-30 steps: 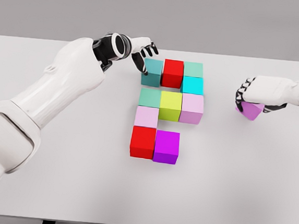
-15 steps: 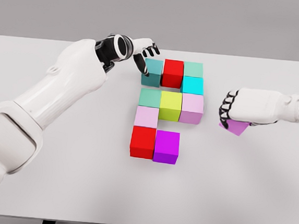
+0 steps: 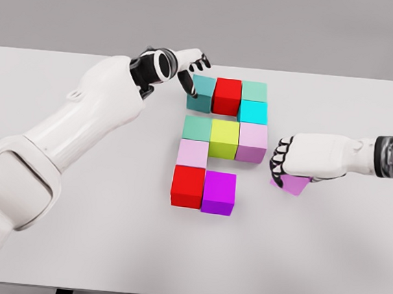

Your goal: Assemble the squares on the desktop into the number 2

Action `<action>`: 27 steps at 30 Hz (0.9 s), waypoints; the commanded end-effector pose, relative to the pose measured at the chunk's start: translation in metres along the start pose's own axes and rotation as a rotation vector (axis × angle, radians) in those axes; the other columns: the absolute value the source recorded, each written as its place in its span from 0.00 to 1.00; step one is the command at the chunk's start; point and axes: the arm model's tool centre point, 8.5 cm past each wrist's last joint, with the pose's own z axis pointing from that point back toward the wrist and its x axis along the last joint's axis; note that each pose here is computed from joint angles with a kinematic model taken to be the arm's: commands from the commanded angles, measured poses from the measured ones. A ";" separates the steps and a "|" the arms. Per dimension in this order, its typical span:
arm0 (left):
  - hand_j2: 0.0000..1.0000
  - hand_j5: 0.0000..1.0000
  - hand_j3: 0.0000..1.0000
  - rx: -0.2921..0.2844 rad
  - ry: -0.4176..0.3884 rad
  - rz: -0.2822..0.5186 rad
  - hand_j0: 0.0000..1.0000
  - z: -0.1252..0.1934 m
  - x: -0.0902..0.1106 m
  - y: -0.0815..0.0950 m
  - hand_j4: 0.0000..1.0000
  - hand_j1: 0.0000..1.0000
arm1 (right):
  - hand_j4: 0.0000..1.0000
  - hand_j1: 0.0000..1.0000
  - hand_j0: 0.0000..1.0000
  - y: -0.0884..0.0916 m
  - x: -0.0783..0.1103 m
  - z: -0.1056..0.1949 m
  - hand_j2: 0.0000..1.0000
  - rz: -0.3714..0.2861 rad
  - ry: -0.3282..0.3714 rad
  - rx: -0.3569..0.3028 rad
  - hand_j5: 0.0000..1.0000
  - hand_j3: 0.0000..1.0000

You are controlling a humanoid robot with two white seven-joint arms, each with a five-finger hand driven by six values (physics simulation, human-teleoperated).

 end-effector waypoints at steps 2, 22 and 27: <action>0.89 0.89 0.89 0.004 -0.011 -0.007 0.89 0.001 -0.002 0.002 0.89 0.89 | 0.46 0.46 0.46 0.002 0.004 -0.004 0.46 -0.026 -0.027 -0.005 0.46 0.46; 1.00 1.00 1.00 -0.184 -0.101 -0.251 1.00 0.029 -0.131 0.023 1.00 1.00 | 1.00 1.00 1.00 -0.008 -0.024 0.042 1.00 -0.087 0.081 -0.074 1.00 1.00; 1.00 1.00 1.00 -0.192 -0.111 -0.256 1.00 0.026 -0.124 0.019 1.00 1.00 | 1.00 1.00 1.00 0.049 -0.073 0.076 1.00 -0.284 0.248 -0.025 1.00 1.00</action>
